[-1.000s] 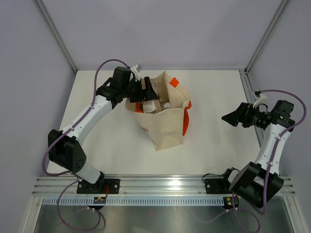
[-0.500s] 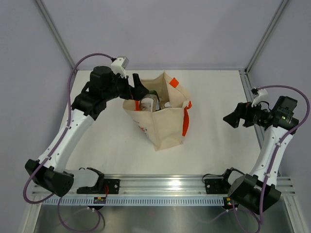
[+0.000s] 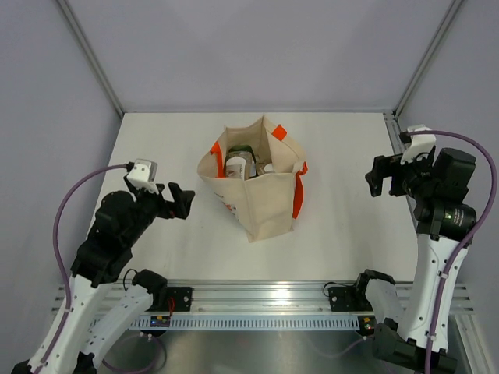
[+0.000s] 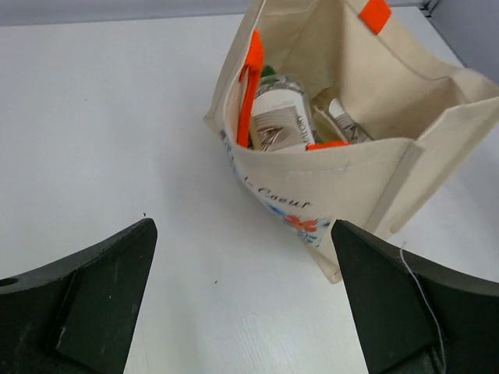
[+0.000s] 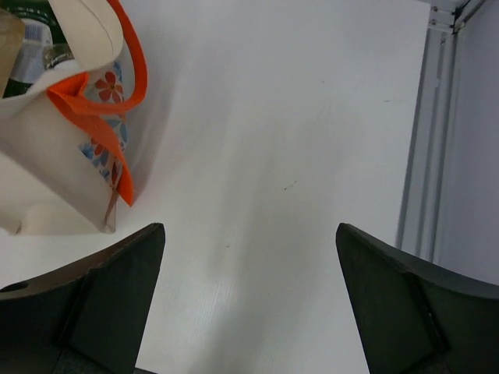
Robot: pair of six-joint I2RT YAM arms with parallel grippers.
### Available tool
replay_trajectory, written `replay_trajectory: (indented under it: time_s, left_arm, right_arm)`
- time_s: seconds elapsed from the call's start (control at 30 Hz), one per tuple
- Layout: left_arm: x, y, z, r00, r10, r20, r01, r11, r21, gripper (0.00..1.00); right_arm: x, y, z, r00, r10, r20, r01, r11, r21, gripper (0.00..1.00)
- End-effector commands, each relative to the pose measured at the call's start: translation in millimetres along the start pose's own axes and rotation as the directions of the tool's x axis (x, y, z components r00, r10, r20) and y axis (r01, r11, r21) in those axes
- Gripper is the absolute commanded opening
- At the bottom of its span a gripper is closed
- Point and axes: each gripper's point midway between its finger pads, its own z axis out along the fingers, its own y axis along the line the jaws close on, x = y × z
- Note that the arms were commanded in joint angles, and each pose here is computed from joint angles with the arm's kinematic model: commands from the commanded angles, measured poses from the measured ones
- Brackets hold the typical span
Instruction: Place the personal care products into the canvas bag
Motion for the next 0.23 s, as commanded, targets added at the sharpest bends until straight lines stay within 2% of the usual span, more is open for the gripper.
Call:
replay_trajectory:
  time_s: [0.0, 0.13, 0.2]
  left_arm:
    - [28, 22, -4, 0.999, -0.031, -0.013, 0.030, 0.994, -0.103, 0.99]
    - [43, 24, -11, 0.998, -0.069, -0.009, 0.068, 0.992, -0.104, 0.99]
    - [43, 24, -13, 0.997, -0.075, -0.004, 0.075, 0.992, -0.104, 0.99]
  right_arm:
    - [-25, -9, -13, 0.995, 0.050, 0.083, -0.058, 0.995, 0.087, 1.00]
    - [-31, -24, -31, 0.979, 0.037, 0.198, -0.084, 0.969, 0.233, 1.00]
    - [-27, -33, -37, 0.978, 0.022, 0.207, -0.084, 0.951, 0.297, 0.99]
